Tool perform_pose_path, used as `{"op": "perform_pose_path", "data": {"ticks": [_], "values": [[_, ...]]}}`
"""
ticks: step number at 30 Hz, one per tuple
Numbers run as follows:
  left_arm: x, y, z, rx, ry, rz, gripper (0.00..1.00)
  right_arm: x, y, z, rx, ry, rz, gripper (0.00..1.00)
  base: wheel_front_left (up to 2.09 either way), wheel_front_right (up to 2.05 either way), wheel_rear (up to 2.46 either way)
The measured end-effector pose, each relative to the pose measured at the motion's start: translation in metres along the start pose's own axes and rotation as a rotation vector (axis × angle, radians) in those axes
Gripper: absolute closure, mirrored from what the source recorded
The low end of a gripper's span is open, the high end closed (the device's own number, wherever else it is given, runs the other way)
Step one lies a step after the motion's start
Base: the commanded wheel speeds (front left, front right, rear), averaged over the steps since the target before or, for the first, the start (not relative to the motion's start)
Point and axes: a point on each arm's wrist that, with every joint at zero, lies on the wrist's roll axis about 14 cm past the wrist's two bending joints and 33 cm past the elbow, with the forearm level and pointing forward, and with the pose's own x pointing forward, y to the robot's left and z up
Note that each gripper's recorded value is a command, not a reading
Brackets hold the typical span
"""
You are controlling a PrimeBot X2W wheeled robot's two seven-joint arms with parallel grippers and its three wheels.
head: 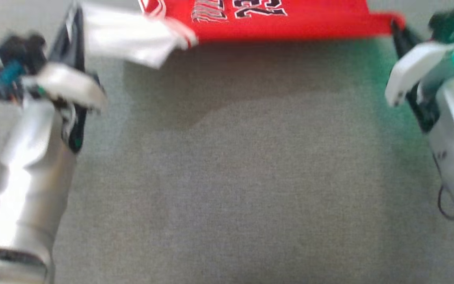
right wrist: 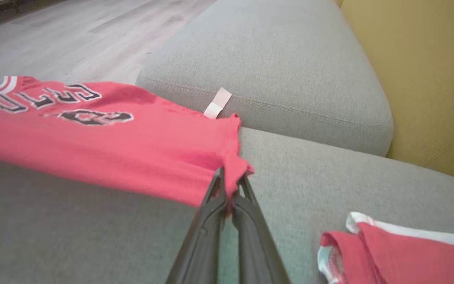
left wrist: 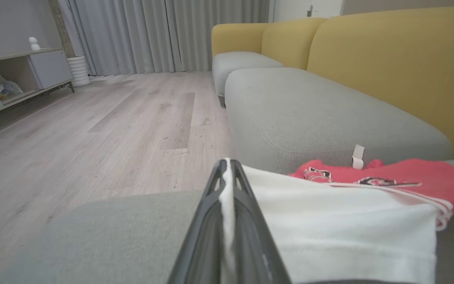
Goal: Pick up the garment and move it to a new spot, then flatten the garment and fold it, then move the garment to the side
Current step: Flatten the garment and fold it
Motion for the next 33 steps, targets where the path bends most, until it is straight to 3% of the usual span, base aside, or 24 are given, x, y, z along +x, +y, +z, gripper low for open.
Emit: {"op": "perform_pose_path", "data": {"ticks": [15,27,33], "values": [[-0.095,-0.01,-0.024,0.114,0.085,-0.089,1.0,-0.084,0.012,-0.025,-0.07,0.127,0.104,1.0,0.0,0.0,0.0],[-0.173,-0.032,-0.031,0.109,0.172,-0.144,1.0,-0.149,0.029,-0.056,-0.014,0.237,0.195,1.0,0.0,0.0,0.0],[-0.187,-0.044,-0.03,0.099,0.196,-0.16,1.0,-0.158,0.028,-0.058,0.009,0.242,0.213,1.0,0.0,0.0,0.0]]}}
